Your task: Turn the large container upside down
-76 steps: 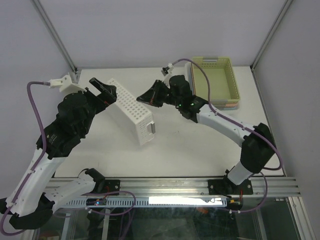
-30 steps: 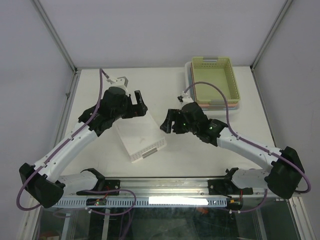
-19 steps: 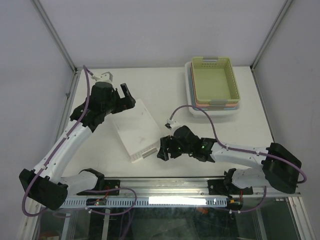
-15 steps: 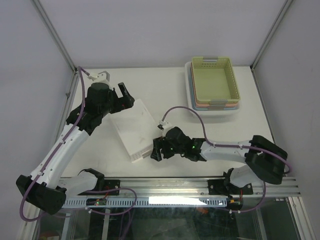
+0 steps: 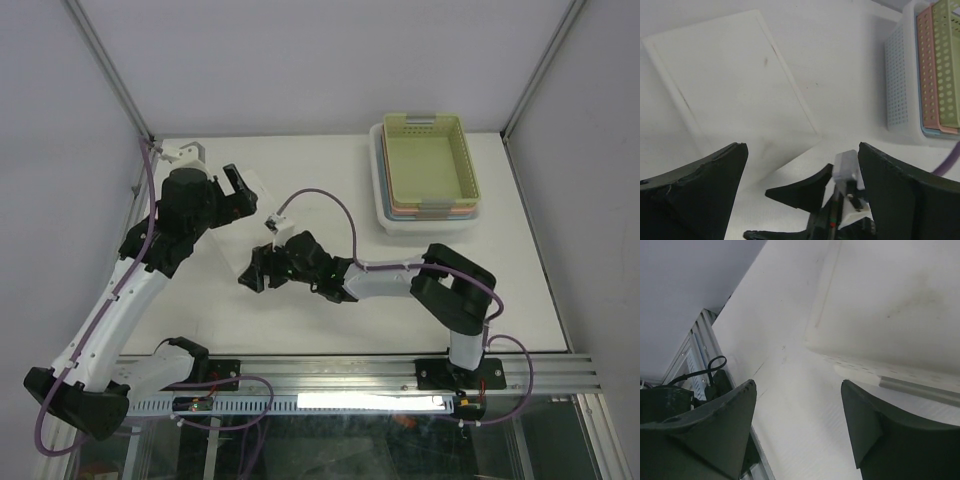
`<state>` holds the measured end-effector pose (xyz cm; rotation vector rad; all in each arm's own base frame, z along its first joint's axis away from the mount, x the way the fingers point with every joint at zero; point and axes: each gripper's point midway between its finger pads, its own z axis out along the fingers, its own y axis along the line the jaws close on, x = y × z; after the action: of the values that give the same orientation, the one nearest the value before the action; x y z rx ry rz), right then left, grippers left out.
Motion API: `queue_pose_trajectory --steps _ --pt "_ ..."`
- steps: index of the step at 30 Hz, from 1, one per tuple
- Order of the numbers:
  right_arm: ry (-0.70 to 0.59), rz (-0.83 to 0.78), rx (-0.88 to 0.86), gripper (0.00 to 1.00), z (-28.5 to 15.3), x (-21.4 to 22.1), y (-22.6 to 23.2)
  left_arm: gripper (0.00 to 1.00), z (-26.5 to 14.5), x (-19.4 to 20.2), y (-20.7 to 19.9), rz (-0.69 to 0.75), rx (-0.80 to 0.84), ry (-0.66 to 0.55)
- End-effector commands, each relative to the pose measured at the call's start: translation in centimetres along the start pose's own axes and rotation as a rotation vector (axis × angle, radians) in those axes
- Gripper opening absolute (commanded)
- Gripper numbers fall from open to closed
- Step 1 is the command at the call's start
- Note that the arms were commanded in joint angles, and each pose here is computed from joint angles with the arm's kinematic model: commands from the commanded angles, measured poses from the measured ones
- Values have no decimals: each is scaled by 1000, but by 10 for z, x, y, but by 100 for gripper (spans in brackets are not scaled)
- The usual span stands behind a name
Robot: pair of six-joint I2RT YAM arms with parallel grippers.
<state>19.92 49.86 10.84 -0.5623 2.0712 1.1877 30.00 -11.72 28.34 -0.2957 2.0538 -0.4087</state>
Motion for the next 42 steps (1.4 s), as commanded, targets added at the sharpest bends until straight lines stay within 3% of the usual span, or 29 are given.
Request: queue_pose_trajectory --steps 1,5,9,14,19,23,27,33,42 --pt "-169 5 -6 73 -47 -54 -3 99 -5 -20 0 26 -14 -43" --pt "-172 40 222 74 -108 -47 -68 99 19 2 -12 76 -30 36" --pt "-190 44 476 77 -178 -41 -116 99 43 40 -53 152 -46 98" --pt "-270 54 679 80 -264 -36 -138 99 74 66 -66 171 -110 123" --pt "-412 101 718 82 -315 -39 -140 99 101 77 -59 203 -260 74" --pt "-458 127 718 83 -327 -40 -141 97 109 80 -56 233 -343 23" --pt "-422 126 731 83 -318 -37 -143 97 127 103 -52 270 -380 67" --pt "-353 120 737 84 -299 -35 -143 82 134 125 -37 287 -442 73" --pt "-352 134 704 83 -289 -34 -142 57 135 146 -18 332 -483 116"
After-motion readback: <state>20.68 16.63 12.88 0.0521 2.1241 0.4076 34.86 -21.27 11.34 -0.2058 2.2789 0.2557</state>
